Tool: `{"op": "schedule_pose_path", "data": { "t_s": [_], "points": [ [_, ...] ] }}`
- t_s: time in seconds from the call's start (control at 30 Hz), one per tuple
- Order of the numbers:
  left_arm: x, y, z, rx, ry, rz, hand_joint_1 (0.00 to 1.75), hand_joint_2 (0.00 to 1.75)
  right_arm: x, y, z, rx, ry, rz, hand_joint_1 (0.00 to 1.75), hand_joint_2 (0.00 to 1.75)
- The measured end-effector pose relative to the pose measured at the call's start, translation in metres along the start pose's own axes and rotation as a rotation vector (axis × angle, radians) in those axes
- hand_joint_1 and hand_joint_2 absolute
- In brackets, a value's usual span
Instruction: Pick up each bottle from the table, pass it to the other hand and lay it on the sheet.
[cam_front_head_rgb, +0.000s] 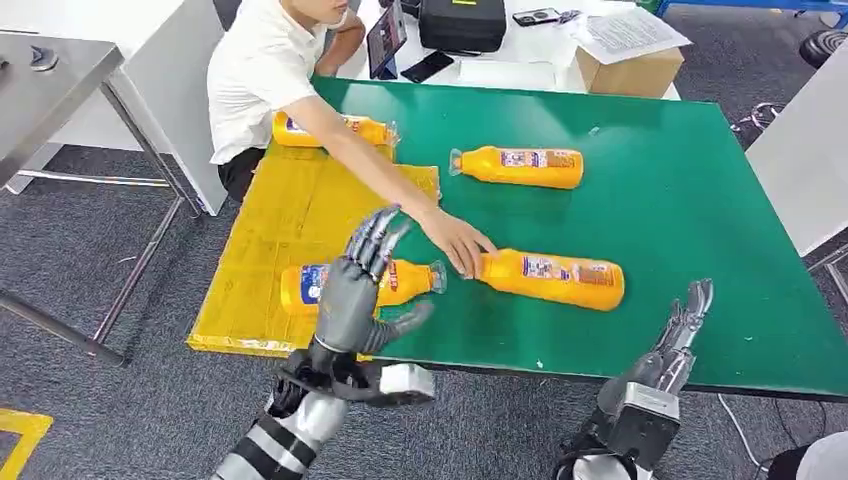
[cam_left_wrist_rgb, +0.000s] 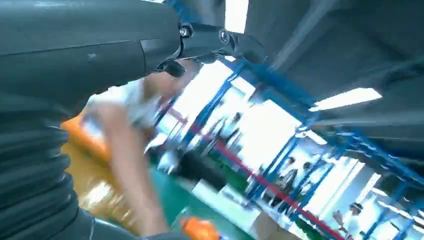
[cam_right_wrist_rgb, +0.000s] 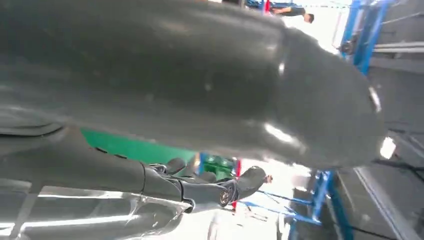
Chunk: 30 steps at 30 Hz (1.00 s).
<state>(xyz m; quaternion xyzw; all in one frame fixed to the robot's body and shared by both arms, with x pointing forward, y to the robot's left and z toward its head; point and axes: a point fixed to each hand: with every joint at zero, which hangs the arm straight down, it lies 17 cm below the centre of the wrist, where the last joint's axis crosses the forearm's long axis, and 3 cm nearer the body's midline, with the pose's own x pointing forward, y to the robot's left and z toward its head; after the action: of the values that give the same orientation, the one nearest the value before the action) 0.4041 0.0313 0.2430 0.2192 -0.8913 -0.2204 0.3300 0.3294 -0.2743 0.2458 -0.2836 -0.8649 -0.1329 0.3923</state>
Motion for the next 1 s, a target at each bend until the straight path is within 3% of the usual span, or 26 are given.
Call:
{"op": "schedule_pose_path", "data": {
  "t_s": [0.1,0.13,0.3,0.37,0.43,0.5,0.57,0.63,0.77,1.0],
  "points": [
    [0.024,-0.003,0.010,-0.011,-0.045,-0.029,0.00,1.75,0.001,-0.001,0.000,-0.012,0.004,0.005,0.00,0.00],
    [0.027,-0.002,0.012,-0.006,-0.045,-0.023,0.00,1.75,0.001,-0.001,-0.001,-0.015,0.004,0.006,0.00,1.75],
    [0.042,0.005,0.014,0.017,-0.081,-0.030,0.00,1.75,-0.003,0.001,0.001,-0.008,0.010,0.017,0.00,1.75],
    [0.039,0.008,0.015,0.031,-0.055,0.006,0.00,1.75,-0.009,0.009,0.007,0.031,0.016,0.041,0.00,1.75],
    [0.017,0.007,0.018,0.044,0.099,0.188,0.00,1.75,-0.017,0.043,0.027,0.218,-0.070,0.195,0.00,1.75],
    [0.000,-0.004,0.027,0.028,0.245,0.396,0.00,1.75,-0.026,0.071,0.057,0.441,-0.234,0.435,0.00,1.75],
    [-0.004,0.000,0.030,0.060,0.265,0.409,0.00,1.75,-0.051,0.082,0.077,0.600,-0.317,0.624,0.00,1.75],
    [0.003,0.006,0.028,0.074,0.212,0.314,0.00,1.75,-0.089,0.074,0.077,0.657,-0.270,0.746,0.00,1.75],
    [0.002,0.002,0.025,0.058,0.225,0.324,0.00,1.75,-0.140,0.060,0.060,0.697,-0.209,0.890,0.00,1.75],
    [0.006,-0.015,0.027,-0.006,0.249,0.403,0.00,1.75,-0.177,0.066,0.056,0.781,-0.199,0.974,0.00,1.75]
  ]
}}
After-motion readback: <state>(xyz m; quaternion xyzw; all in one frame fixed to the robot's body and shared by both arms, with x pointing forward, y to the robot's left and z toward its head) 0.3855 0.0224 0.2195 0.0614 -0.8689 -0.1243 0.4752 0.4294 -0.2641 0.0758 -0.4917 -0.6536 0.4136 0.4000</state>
